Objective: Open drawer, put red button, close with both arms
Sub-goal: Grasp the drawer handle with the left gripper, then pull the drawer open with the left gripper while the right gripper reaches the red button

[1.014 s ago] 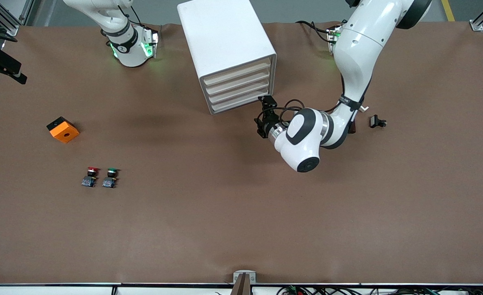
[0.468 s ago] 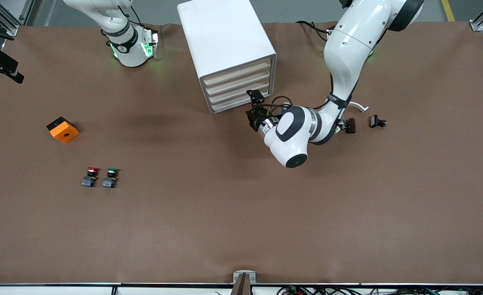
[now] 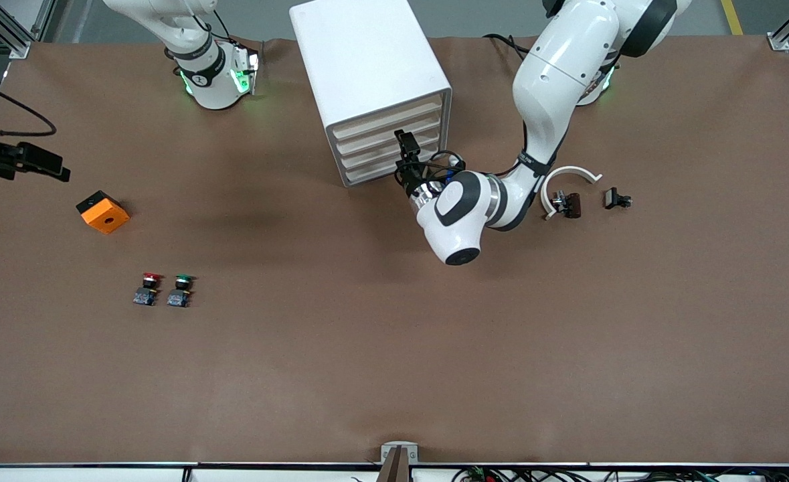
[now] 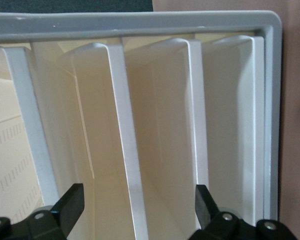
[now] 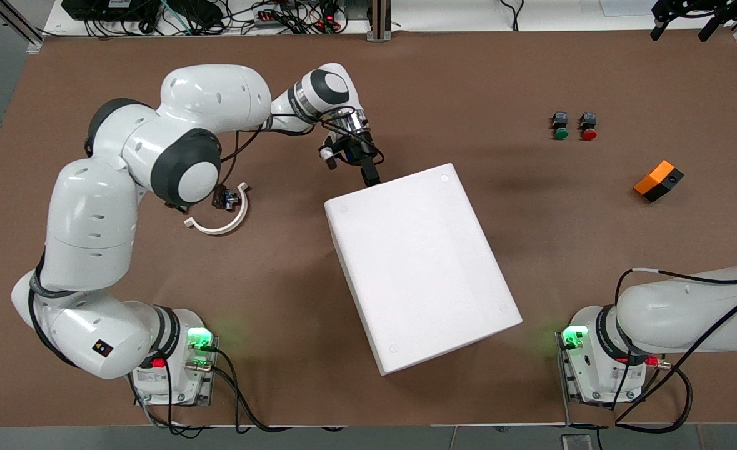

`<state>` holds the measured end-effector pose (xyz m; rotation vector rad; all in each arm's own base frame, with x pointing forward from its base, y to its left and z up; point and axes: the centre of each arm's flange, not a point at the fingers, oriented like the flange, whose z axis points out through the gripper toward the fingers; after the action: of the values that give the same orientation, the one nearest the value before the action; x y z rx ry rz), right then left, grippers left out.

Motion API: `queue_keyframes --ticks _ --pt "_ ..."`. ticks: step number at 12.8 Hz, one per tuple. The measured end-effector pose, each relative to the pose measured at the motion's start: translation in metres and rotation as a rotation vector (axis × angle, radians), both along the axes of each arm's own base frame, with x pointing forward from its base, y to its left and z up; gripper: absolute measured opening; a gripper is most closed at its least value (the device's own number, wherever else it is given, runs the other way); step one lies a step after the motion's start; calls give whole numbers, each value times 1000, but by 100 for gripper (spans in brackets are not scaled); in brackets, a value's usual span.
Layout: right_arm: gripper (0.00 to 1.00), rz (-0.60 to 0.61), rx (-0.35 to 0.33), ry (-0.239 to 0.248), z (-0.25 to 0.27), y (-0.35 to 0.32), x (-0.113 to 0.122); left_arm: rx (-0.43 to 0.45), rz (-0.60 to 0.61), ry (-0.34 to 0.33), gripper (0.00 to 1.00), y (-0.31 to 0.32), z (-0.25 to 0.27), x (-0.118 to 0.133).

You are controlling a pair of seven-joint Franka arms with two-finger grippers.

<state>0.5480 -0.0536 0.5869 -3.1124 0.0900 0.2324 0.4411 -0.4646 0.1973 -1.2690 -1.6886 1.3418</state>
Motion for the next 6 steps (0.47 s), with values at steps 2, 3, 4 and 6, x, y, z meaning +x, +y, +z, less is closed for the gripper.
queue_keyframes --ticks 2,3,4,6 --pt "100 -6 0 20 -18 -4 10 7 -3 13 85 1 -6 -2" --pt "100 -12 0 32 -26 -8 15 7 -1 19 73 1 -8 -3" --pt "100 -17 -1 43 -35 -12 20 8 8 31 73 0 -9 -3" --pt "100 -19 -9 18 -45 -14 32 21 22 56 59 -4 -11 -6"
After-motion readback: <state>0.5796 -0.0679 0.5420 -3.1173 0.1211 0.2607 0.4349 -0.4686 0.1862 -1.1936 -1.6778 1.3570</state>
